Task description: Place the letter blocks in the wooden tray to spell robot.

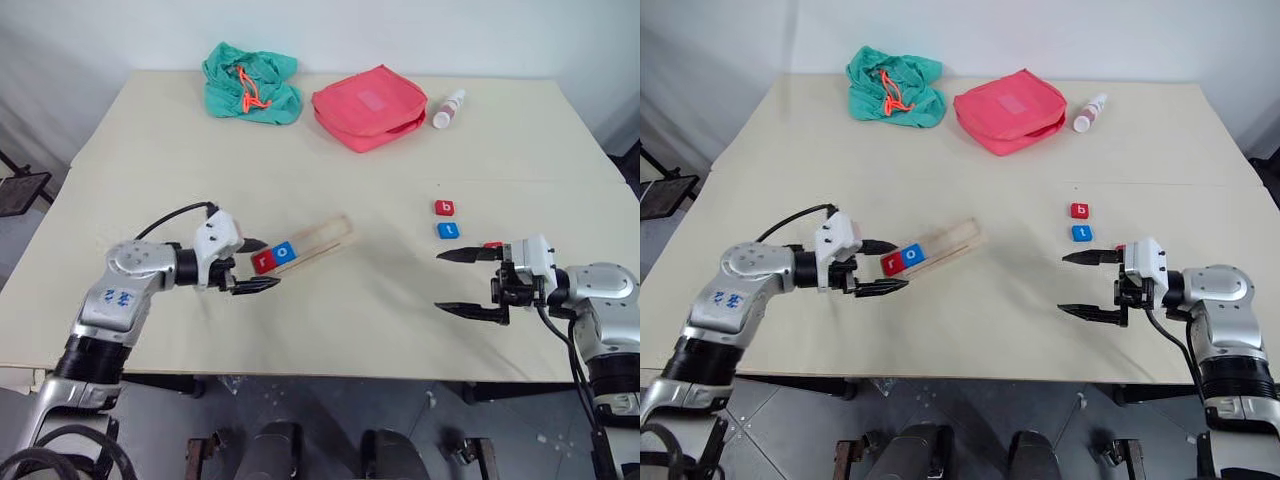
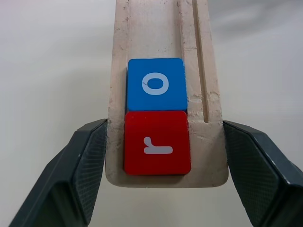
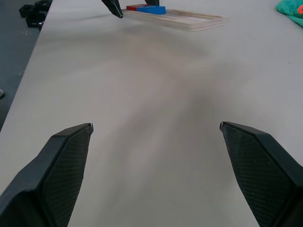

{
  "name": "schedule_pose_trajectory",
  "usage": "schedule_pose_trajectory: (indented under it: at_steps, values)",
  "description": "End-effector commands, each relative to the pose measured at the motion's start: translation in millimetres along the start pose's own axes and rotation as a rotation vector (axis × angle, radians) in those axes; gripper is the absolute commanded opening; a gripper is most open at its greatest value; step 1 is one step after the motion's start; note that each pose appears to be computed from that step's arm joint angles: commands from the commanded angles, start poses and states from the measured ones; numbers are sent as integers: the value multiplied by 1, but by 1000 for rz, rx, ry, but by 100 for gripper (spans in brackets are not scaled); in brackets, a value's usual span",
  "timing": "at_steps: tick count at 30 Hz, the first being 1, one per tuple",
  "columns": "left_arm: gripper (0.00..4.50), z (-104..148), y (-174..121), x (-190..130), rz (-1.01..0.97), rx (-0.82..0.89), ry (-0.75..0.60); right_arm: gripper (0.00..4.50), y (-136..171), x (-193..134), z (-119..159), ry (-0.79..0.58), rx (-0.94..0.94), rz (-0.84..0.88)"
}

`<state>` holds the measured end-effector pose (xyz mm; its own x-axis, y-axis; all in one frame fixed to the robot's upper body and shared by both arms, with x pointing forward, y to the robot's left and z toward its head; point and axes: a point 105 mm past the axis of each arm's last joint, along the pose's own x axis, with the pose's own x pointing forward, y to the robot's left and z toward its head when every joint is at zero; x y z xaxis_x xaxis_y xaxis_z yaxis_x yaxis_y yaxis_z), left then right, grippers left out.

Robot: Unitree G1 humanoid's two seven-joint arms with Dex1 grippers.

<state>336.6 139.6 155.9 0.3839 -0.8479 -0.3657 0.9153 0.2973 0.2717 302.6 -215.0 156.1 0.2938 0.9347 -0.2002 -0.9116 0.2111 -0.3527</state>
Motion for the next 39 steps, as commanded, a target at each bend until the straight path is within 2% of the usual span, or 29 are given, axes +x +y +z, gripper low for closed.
schedule_pose_trajectory:
  at_steps: [1, 8, 12, 20, 31, 34, 39]
  values:
    - [339, 6, -4, 15, -75, 45, 22, 450, 2, -11, 5, -2, -29, -17]
    - [339, 24, -10, 56, -206, 115, 52, 450, 18, -18, 0, 6, -3, -67]
    - [339, 28, -17, 68, -264, 139, 57, 450, 25, -21, 0, 10, 9, -97]
    - [339, 30, -30, 81, -350, 153, 85, 450, 37, -26, -1, 23, 30, -144]
    - [339, 29, -39, 88, -344, 137, 122, 450, 41, -28, -1, 31, 39, -171]
    - [444, 29, -40, 89, -326, 123, 125, 450, 37, -29, -1, 34, 37, -177]
    - [449, 31, -37, 88, -280, 121, 125, 450, 35, -31, 0, 36, 33, -181]
